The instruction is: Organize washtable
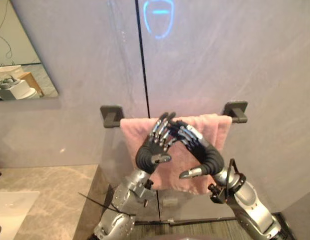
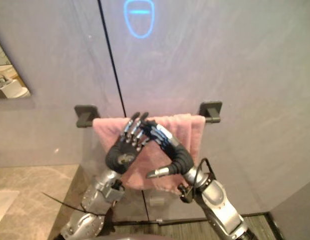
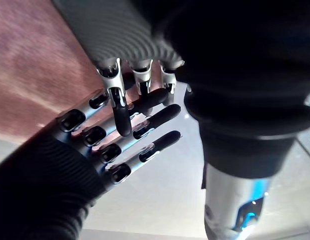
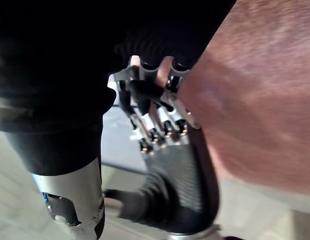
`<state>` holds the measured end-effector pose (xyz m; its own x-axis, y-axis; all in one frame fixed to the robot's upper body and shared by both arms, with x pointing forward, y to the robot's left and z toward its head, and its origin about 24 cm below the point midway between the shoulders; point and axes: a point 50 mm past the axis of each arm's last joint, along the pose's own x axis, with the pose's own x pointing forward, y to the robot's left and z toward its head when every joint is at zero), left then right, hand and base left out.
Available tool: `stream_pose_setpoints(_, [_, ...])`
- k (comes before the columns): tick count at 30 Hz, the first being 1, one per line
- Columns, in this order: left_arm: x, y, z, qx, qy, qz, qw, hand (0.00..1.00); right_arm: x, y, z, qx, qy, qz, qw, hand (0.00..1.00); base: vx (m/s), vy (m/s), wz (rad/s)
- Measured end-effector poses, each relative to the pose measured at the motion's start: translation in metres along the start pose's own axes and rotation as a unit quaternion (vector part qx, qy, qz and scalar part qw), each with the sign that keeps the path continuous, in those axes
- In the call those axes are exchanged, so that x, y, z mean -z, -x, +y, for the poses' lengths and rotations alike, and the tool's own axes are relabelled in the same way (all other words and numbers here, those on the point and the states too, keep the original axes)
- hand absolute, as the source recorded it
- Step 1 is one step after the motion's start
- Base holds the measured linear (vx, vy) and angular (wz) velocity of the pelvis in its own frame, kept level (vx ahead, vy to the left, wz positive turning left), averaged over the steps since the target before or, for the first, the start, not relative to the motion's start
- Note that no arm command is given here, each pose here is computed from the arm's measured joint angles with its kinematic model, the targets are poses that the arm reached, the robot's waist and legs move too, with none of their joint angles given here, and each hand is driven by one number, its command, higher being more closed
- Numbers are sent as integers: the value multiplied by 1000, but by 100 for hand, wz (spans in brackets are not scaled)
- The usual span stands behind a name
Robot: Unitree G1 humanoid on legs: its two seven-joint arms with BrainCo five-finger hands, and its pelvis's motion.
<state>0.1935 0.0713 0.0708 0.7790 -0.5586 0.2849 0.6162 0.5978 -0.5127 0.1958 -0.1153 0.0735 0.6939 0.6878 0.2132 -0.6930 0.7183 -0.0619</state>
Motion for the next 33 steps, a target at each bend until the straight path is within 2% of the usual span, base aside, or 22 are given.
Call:
stream_pose_setpoints(2, [22,11,14,-35,-1,72,997,0,25,11,2,1,4,71,997,0,-104,-2,3])
stream_pose_setpoints(5, [35,29,21,-64,-12,123,990,0,43,17,7,2,17,117,993,0,-32,4,4])
stream_pose_setpoints(14, [33,28,34,-93,-80,124,985,0,54,4,11,54,42,115,991,0,25,3,1])
stream_pose_setpoints(21, [35,24,38,-112,-85,111,984,0,56,-2,7,91,58,116,987,0,-4,-3,1])
stream_pose_setpoints(27, [8,26,58,-168,-124,44,977,0,66,41,-31,237,74,182,951,0,-23,-15,2])
stream_pose_setpoints(33, [-1,36,68,-208,-146,30,967,0,46,60,-47,322,82,150,931,0,0,0,0])
